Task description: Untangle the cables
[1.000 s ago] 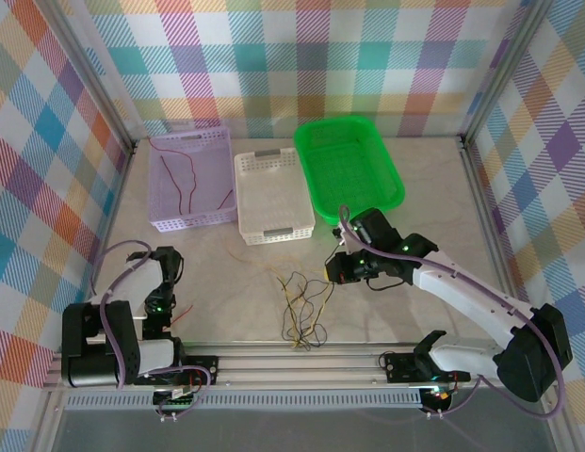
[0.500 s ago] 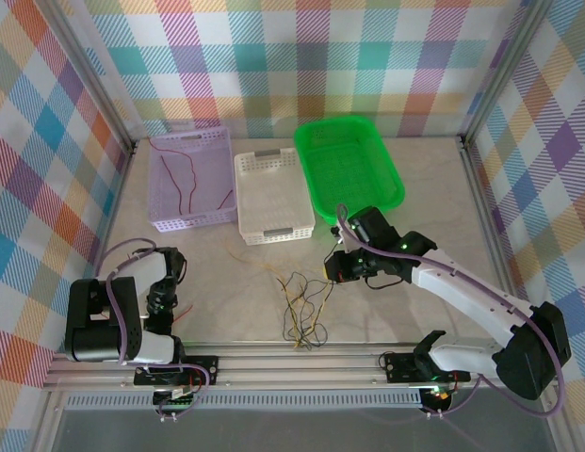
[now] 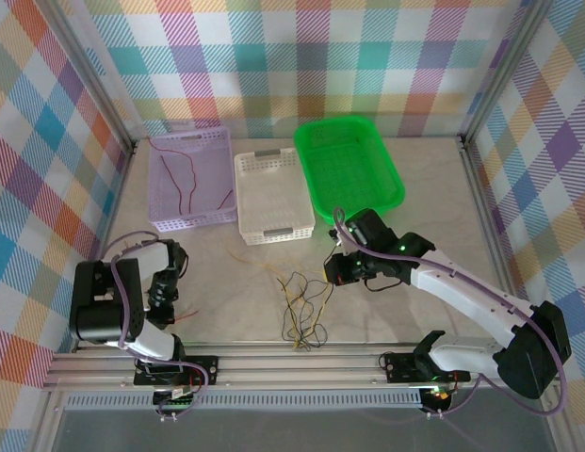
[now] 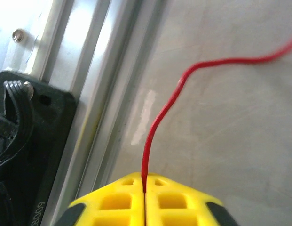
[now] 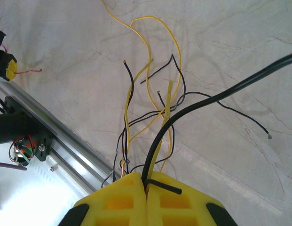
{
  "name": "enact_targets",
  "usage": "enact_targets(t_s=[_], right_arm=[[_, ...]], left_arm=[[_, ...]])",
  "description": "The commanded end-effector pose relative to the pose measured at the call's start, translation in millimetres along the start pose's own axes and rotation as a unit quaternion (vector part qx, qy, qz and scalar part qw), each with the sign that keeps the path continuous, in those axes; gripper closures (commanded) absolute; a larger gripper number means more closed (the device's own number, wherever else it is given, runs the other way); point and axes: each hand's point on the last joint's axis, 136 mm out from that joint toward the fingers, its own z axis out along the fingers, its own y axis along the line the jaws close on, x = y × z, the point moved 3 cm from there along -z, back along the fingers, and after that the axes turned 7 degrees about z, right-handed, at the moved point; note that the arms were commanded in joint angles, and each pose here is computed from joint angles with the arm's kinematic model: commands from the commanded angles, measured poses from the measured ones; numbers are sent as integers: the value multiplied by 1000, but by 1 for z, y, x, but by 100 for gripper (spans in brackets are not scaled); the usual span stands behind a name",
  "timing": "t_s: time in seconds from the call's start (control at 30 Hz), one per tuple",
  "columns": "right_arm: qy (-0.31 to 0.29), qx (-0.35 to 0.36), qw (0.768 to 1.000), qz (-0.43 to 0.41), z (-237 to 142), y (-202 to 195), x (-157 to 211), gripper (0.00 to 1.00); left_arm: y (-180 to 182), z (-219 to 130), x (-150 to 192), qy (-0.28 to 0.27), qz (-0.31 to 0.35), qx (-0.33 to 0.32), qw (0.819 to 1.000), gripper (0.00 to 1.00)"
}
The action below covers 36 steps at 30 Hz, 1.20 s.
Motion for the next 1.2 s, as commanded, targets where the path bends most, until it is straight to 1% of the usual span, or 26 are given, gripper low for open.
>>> enact_targets(t_s=[0.0, 0.2, 0.73, 0.9, 1.07, 1.17], right_arm=[[-1, 9, 1000, -12, -5, 3, -1, 100], [-5, 16, 1000, -15, -6, 3, 0, 100], [-24, 30, 999, -16, -7, -1, -1, 100], [-46, 47, 998, -11, -9, -9, -1, 100], [-73, 76, 994, 9, -9, -23, -5, 100], [-92, 84, 992, 36, -14, -32, -12, 100]], left_arm=[[-1, -2, -6, -10, 1, -16, 1000, 100], [-8, -5, -7, -13, 11, -3, 1000, 100], [-6, -8, -12, -29, -1, 36, 999, 100], [-9, -13, -13, -33, 6, 54, 998, 100], [-10, -22, -15, -46, 11, 90, 995, 100], [-10, -32, -17, -57, 18, 120, 991, 100]])
